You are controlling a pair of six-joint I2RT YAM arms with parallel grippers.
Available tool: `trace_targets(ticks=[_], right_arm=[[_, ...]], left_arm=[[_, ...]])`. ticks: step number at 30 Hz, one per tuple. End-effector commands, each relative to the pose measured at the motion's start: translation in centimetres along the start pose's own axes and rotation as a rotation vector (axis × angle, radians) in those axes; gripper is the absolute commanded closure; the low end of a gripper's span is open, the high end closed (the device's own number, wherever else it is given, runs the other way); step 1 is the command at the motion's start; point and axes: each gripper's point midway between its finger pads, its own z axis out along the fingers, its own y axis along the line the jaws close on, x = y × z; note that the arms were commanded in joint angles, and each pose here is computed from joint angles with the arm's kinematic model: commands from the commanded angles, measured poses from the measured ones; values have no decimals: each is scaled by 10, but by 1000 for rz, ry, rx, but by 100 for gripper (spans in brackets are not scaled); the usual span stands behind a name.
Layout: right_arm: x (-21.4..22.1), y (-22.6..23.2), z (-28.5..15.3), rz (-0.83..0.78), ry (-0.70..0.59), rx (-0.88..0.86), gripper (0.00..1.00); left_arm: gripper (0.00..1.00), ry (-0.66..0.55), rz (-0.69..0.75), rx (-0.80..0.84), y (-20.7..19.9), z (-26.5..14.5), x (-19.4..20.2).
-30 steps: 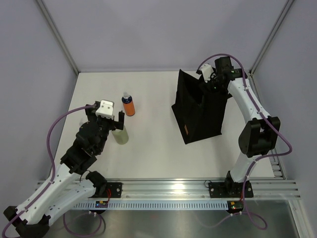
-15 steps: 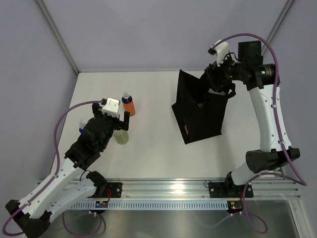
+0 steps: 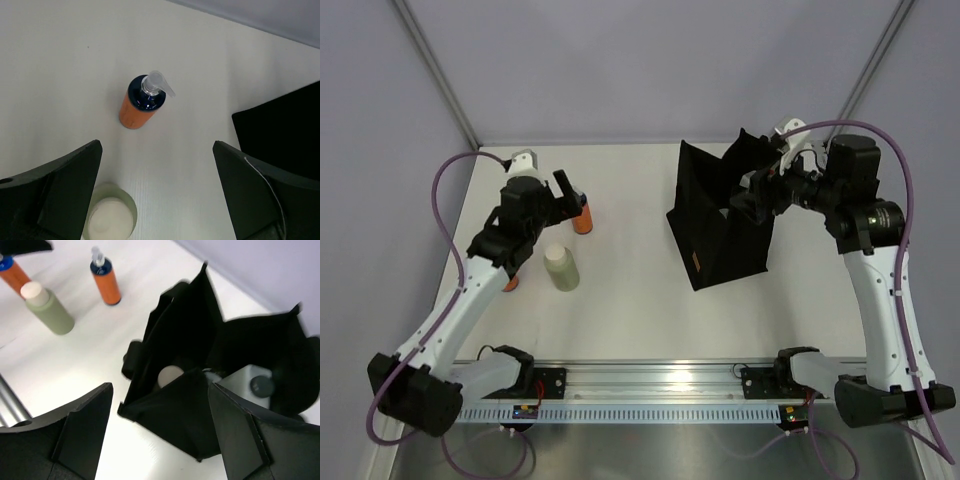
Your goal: Place the personal care products into the canvas bag
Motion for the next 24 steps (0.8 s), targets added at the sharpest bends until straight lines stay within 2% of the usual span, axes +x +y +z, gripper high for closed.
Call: trace_targets(ticks=[1, 5, 8, 13, 24], right_arm=[[12, 10, 2, 22, -76, -72, 14], [28, 8, -8, -4, -114, -43, 14], [41, 6, -12, 11, -143, -47, 13], [60, 8, -14, 48, -165, -76, 13], [68, 6, -14, 55, -162, -87, 13]], left_arm=[[1, 128, -176, -39, -8, 23, 11], [1, 236, -172, -37, -22, 64, 23], [2, 226, -138, -65, -20, 80, 20], [2, 284, -52, -232, 7, 103, 34], [8, 315, 42, -337, 25, 148, 53]])
